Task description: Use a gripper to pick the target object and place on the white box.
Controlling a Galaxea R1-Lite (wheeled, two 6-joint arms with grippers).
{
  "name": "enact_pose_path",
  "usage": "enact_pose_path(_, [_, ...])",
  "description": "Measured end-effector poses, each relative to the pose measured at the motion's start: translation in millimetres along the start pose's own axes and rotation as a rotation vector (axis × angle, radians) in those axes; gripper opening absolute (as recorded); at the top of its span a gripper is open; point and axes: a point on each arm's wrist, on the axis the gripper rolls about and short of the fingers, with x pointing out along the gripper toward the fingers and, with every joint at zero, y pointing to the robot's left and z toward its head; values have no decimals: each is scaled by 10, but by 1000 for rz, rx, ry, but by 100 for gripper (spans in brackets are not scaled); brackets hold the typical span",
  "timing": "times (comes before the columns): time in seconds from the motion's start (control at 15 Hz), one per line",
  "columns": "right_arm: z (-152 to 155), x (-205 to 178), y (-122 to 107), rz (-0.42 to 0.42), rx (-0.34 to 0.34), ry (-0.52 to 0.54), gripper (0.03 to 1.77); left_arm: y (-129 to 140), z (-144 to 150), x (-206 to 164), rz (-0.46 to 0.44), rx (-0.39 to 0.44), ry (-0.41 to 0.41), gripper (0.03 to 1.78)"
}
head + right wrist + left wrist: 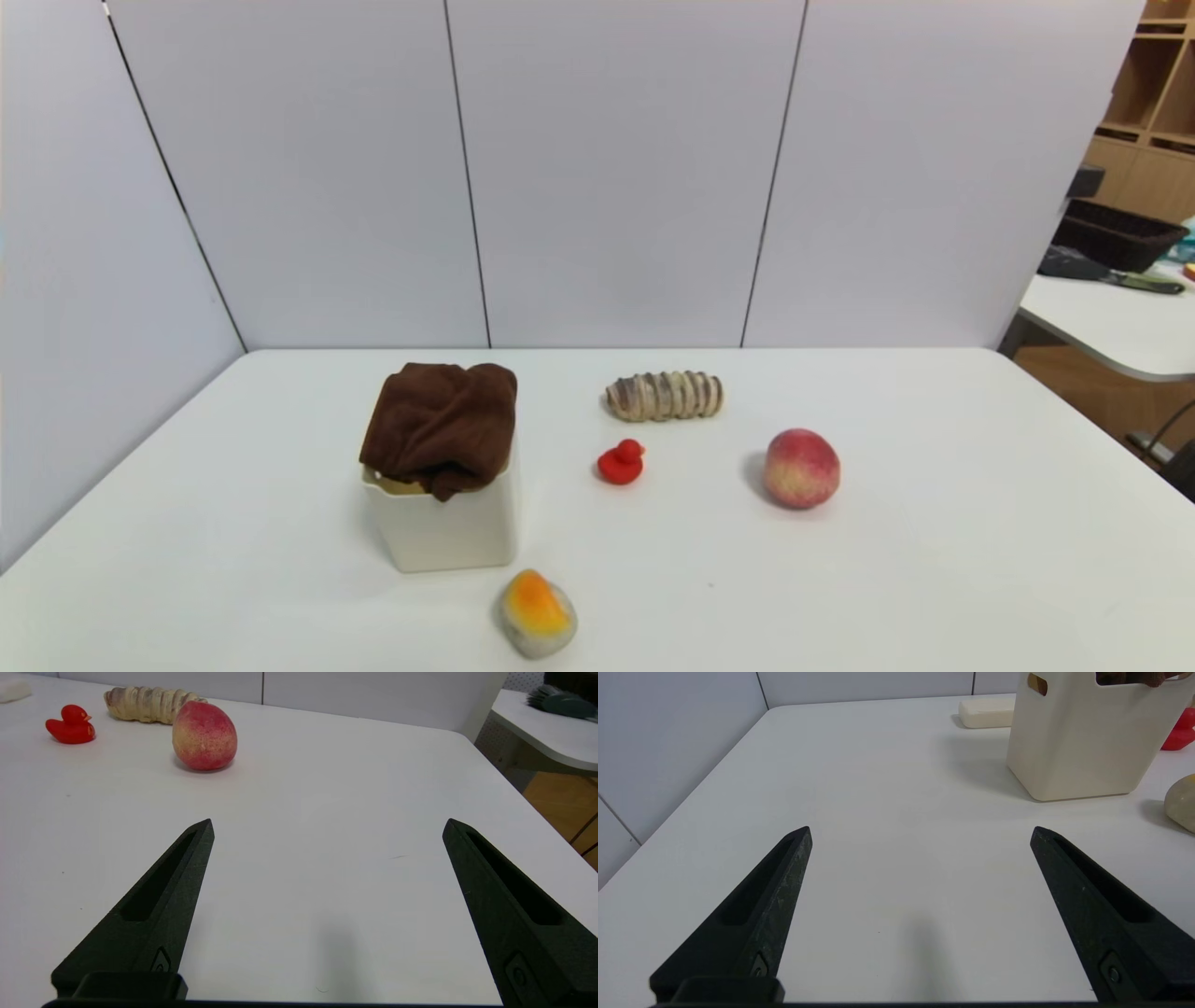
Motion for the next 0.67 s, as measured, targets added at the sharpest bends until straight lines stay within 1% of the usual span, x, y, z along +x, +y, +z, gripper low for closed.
enact_pose_path(0.33, [-1,0,0,0,5,0,169,0,0,0,0,0,0,169])
enact_pose_path(0.47, [-1,0,0,2,-3,-1,169,0,0,0,0,0,0,169])
enact_pose_path(0.67, [-1,-1,0,-1,19,0,170,0,0,0,0,0,-1,169])
